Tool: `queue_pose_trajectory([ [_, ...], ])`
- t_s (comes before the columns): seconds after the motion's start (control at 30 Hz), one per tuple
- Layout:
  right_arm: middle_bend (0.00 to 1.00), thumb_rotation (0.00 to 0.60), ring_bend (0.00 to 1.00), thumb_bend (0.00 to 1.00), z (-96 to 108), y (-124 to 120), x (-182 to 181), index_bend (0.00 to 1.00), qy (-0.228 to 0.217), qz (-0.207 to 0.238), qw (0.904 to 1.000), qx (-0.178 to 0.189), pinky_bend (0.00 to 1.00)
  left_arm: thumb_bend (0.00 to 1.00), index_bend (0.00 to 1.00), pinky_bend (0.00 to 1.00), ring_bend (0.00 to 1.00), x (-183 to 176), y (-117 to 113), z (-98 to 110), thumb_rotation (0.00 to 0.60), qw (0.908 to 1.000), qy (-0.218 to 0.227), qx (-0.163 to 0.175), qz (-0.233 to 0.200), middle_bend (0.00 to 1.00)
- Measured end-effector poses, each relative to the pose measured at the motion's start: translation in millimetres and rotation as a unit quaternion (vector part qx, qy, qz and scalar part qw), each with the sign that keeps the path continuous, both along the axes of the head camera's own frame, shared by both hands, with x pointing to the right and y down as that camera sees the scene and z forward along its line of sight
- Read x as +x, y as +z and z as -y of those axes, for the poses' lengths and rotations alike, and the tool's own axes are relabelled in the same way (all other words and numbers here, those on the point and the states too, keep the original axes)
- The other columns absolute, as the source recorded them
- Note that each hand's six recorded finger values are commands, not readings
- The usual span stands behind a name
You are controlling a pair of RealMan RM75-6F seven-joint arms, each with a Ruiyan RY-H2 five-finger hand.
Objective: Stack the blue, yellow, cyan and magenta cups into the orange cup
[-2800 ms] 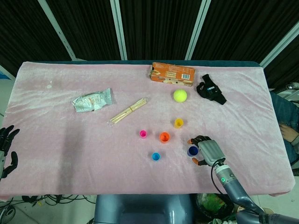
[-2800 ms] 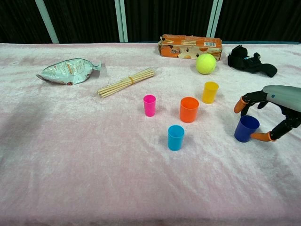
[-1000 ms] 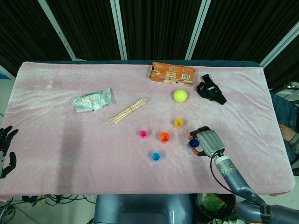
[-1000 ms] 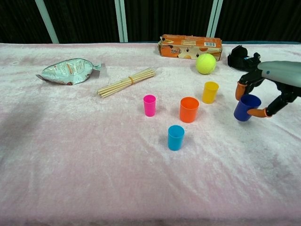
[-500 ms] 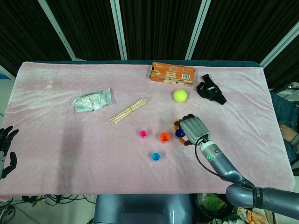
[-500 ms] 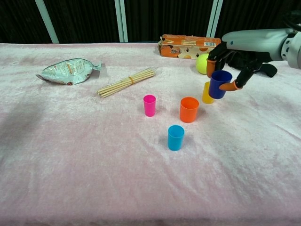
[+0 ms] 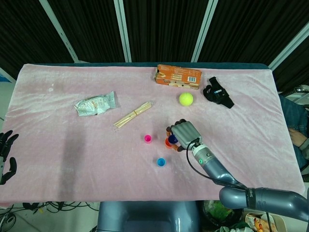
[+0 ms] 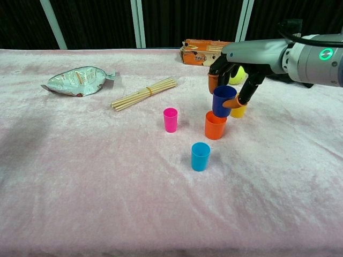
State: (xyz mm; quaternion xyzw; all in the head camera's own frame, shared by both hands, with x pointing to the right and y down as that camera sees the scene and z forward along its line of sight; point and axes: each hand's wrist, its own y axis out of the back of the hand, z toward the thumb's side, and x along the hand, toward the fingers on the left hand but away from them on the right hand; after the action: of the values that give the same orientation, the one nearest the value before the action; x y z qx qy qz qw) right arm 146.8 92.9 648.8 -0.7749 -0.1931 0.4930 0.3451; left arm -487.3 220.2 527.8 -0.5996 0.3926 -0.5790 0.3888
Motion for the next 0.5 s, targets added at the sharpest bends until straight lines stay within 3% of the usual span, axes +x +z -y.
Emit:
queue_pose_trajectory([
  [0.5,0.49,0.600,0.29,0.33,-4.3,11.4,-8.3,0.51,-0.010,-0.003,0.9999,-0.007,0.21,0.71,0.09,0.01,0.00,-1.2,0.5,-0.1,0.600,0.9999,0.005,0.000,0.014,0.04],
])
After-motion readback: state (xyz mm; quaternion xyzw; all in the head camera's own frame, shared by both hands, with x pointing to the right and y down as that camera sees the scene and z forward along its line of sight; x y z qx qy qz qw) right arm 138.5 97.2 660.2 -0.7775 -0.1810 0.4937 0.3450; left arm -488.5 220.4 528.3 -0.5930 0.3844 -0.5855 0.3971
